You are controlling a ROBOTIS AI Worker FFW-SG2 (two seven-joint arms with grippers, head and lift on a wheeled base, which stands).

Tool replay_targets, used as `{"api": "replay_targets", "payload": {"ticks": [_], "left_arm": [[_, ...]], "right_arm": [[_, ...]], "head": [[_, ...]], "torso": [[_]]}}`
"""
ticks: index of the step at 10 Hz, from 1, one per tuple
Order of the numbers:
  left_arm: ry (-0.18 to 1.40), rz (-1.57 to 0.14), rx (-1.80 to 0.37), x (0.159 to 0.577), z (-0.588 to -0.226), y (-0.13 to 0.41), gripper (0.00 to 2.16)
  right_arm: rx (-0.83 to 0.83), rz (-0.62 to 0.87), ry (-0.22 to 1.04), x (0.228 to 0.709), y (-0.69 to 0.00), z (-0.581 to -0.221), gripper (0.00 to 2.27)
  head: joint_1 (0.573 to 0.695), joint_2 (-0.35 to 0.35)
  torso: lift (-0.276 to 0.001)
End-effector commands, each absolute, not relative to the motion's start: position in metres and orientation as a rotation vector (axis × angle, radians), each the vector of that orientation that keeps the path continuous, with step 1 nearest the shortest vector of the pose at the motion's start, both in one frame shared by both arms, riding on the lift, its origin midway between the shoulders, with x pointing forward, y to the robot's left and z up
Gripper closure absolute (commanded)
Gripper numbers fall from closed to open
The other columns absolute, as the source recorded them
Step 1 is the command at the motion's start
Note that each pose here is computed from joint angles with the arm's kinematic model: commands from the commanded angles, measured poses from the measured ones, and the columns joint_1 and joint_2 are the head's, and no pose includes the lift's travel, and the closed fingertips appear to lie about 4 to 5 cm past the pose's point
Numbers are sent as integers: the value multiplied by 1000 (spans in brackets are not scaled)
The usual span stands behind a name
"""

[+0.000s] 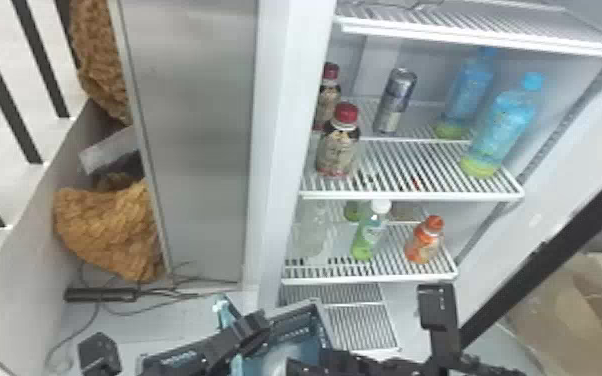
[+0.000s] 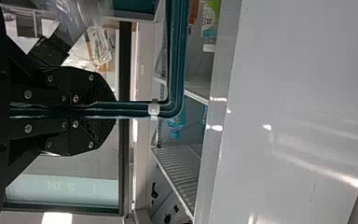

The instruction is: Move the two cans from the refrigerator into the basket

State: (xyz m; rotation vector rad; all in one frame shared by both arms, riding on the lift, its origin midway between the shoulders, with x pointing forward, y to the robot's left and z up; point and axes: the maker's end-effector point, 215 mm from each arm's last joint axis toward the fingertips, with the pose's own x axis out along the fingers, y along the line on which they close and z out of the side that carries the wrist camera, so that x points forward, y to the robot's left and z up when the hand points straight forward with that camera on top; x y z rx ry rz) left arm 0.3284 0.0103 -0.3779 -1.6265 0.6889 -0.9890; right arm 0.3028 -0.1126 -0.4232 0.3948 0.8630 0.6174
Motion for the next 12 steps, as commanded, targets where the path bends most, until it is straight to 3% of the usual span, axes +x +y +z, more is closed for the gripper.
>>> {"api": "replay_targets", "payload": {"ticks": [1, 4, 8, 12], "left_arm": [[689, -989, -1626, 328, -378, 10, 1191], [686, -992, -1627, 329, -377, 10, 1191], [679, -992, -1625, 331, -376, 12, 1191], [677, -992, -1622, 333, -375, 12, 1191]], "right_arm": [[386, 614, 835, 309, -114, -417, 386], [327, 546, 630, 349, -147, -373, 378], [198, 402, 377, 382, -206, -305, 375], [151, 264, 209, 407, -276, -281, 317]], "head": [[695, -190], [695, -199], [695, -268], [695, -350]], "torso": [[-31], [-31], [-31], [-31]]}}
